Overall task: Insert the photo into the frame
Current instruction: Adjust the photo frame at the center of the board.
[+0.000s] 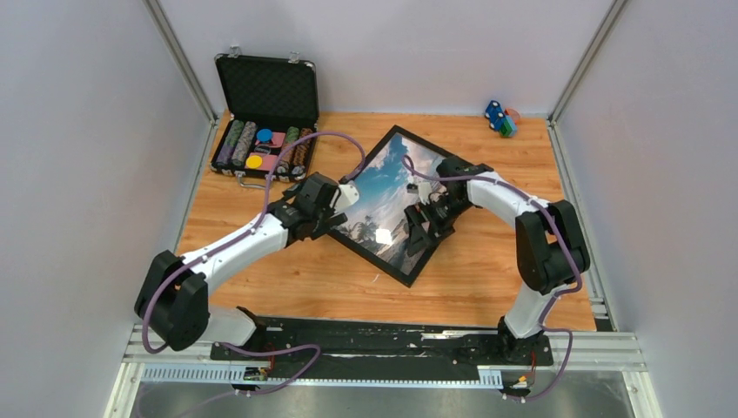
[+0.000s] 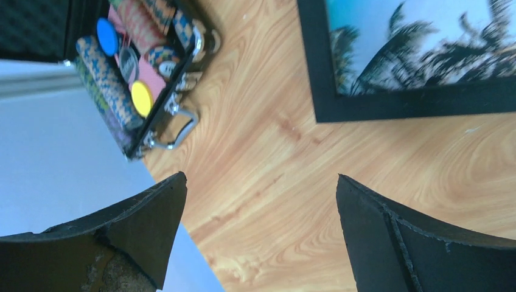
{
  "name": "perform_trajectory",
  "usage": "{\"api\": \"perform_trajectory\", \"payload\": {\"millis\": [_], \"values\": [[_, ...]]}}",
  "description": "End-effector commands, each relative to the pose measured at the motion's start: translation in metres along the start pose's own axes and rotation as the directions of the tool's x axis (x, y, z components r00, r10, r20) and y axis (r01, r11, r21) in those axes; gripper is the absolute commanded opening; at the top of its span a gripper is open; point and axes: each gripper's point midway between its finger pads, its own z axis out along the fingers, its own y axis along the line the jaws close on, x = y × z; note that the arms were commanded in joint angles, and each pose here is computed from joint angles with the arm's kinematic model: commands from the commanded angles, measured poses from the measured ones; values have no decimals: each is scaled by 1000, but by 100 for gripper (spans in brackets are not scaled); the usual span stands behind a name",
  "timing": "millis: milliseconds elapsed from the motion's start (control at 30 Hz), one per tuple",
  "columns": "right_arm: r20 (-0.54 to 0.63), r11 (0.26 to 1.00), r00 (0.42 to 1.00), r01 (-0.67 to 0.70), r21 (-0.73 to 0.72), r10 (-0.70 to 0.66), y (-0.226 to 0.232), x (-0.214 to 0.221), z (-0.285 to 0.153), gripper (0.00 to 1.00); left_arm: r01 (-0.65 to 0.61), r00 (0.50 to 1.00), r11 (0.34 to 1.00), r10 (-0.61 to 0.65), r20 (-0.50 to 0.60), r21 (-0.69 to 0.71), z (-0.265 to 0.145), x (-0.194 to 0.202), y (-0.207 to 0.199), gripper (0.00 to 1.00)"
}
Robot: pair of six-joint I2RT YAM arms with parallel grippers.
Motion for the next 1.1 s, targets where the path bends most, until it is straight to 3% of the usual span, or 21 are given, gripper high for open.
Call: {"api": "perform_trajectory", "payload": {"millis": [0, 200, 500, 733, 1067], "values": [[177, 982, 970, 143, 125, -164, -3, -59, -41, 100, 70, 997, 997, -69, -28, 35, -12, 19, -3, 100], [303, 916, 932, 67, 396, -199, -61, -108, -111, 100, 12, 999, 993, -16, 37, 114, -11, 18, -20, 100], [473, 852, 875, -170, 495, -100, -191, -159, -194, 100, -33, 995, 969, 10, 98, 244, -2, 5, -47, 100], [461, 820, 883, -195, 538, -93, -257, -162, -184, 100, -102, 990, 926, 59, 129, 364, -2, 4, -86, 100], [409, 861, 909, -142, 488, -81, -271, -150, -150, 100, -182, 983, 913, 157, 98, 366, 15, 5, -117, 100]]}}
